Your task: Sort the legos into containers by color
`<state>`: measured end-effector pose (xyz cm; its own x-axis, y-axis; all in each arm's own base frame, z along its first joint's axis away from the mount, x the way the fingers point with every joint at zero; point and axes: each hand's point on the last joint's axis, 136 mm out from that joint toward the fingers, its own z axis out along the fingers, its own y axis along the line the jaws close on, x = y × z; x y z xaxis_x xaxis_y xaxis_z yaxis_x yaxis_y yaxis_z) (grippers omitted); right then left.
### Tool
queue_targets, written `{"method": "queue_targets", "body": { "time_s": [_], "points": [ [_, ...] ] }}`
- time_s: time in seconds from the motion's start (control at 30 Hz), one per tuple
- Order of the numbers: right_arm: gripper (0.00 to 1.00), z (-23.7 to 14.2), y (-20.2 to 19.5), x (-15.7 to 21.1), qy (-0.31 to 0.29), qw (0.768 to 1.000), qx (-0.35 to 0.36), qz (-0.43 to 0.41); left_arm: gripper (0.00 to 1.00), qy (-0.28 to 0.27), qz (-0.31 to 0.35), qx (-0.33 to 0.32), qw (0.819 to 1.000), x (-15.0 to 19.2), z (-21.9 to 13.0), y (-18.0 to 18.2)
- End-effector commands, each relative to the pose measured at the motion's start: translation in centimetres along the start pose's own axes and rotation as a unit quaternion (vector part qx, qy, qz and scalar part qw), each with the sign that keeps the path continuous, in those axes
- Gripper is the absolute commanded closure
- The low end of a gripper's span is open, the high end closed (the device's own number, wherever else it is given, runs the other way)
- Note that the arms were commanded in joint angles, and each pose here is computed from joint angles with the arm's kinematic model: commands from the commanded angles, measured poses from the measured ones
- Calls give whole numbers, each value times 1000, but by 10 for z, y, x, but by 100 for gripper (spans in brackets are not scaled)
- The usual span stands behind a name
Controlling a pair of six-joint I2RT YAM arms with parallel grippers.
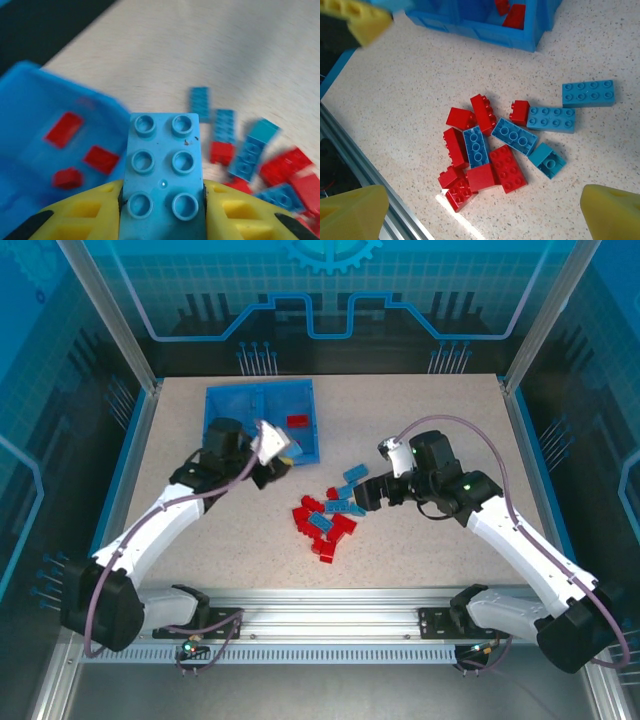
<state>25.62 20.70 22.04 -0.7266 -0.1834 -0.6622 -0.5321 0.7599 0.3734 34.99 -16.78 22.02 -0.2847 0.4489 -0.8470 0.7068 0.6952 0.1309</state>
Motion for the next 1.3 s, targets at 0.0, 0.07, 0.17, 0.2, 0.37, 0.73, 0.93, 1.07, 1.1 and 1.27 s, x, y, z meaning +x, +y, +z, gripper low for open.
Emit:
{"method": "queue_targets", "body": {
  "time_s": [0.0,0.07,0.17,0.2,0.37,0.73,0.93,1.07,1.1,1.27],
  "points": [
    [0,-4,1,-23,-32,999,0,5,65,2,-195,-144,970,-8,-17,79],
    [0,-2,1,-25,-29,1000,-2,7,63,48,-271,-200,940,10,-21,113],
    [0,0,1,-25,-24,1000,-1,13,62,101,-358,-262,890,41,-20,150],
    [0,-1,1,-25,-24,1000,0,15,61,108,-381,-270,878,48,-17,159],
    [0,-7,1,-22,-25,999,5,24,61,139,-475,-297,817,86,5,195],
    [0,-23,0,-20,-40,999,18,32,54,191,-520,-289,781,120,66,225],
    [0,-25,0,-21,-45,998,20,33,46,168,-516,-282,791,100,59,227],
    [0,-21,-12,-22,-42,997,50,49,48,117,-510,-262,811,58,31,216],
    [0,-19,-19,-21,-39,995,68,59,48,99,-507,-251,819,44,21,210],
    [0,0,-52,-14,-8,982,138,131,48,-12,-434,-185,882,-34,-38,155]
  ]
}}
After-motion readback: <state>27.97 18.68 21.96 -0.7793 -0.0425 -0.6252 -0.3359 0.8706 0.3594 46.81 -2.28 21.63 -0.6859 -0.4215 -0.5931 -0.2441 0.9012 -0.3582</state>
